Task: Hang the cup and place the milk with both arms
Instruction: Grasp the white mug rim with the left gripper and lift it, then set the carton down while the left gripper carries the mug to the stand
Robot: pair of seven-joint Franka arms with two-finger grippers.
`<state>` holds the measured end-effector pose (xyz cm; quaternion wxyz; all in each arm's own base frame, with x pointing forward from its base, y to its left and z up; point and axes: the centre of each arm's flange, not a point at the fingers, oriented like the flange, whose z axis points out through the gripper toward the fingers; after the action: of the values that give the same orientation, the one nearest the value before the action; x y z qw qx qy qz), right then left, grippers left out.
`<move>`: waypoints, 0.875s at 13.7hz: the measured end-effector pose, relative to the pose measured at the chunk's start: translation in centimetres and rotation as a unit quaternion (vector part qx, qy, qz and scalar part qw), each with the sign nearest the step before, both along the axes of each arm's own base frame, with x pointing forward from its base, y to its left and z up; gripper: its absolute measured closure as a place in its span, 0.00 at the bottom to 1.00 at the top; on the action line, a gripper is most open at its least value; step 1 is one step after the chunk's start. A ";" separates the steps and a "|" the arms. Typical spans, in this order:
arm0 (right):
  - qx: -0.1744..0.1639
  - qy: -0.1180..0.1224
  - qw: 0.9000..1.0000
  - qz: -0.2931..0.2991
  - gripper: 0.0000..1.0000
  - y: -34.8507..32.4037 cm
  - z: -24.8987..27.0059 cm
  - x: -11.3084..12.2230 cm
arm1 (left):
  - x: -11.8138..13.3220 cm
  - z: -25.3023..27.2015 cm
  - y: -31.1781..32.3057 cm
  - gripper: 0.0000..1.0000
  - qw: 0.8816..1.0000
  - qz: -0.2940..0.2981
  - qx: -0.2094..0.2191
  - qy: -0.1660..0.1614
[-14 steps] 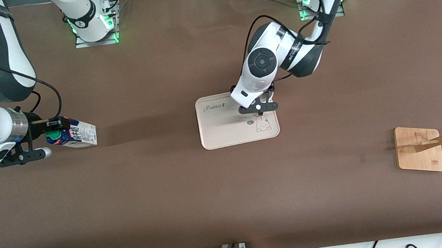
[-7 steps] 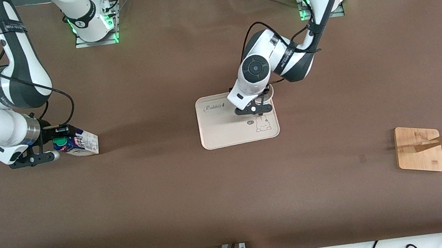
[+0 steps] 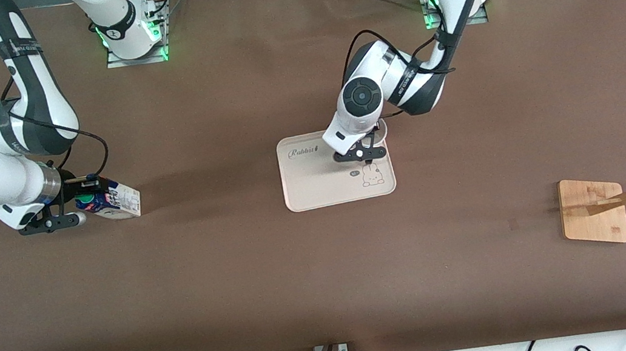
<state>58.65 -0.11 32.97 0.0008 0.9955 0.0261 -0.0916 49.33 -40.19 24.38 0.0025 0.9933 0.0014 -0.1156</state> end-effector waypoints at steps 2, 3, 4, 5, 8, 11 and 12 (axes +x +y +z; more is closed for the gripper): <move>0.001 -0.006 1.000 0.000 0.12 0.0 0.7 0.0 | 1.6 3.1 1.6 0.93 1.000 -0.001 0.005 -0.015; 0.002 -0.012 1.000 0.000 0.03 0.0 1.4 0.0 | 2.8 5.3 3.0 0.93 1.000 -0.012 0.011 -0.023; 0.005 -0.020 1.000 -0.002 0.00 -0.2 2.6 0.0 | 4.3 8.0 5.0 0.93 0.999 -0.022 0.014 -0.028; 0.008 -0.024 1.000 -0.004 0.00 -0.5 4.3 -0.1 | 5.9 10.9 7.4 0.93 0.999 -0.024 0.017 -0.032; 0.019 -0.037 0.999 -0.014 0.00 -1.8 12.2 -0.8 | 10.3 19.1 17.2 0.93 0.998 -0.002 0.006 -0.057; 0.021 -0.063 0.997 -0.030 0.00 -4.3 18.9 -1.6 | 12.3 23.3 26.3 0.93 0.996 -0.013 -0.008 -0.086; 0.005 -0.065 0.998 -0.026 0.00 -4.8 20.6 -1.8 | 12.7 24.0 28.7 0.93 0.996 -0.020 -0.010 -0.091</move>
<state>56.90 -4.91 53.52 -0.0047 0.9996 0.0001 -0.0264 62.00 -11.54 48.35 0.0099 0.9995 -0.0201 -0.0243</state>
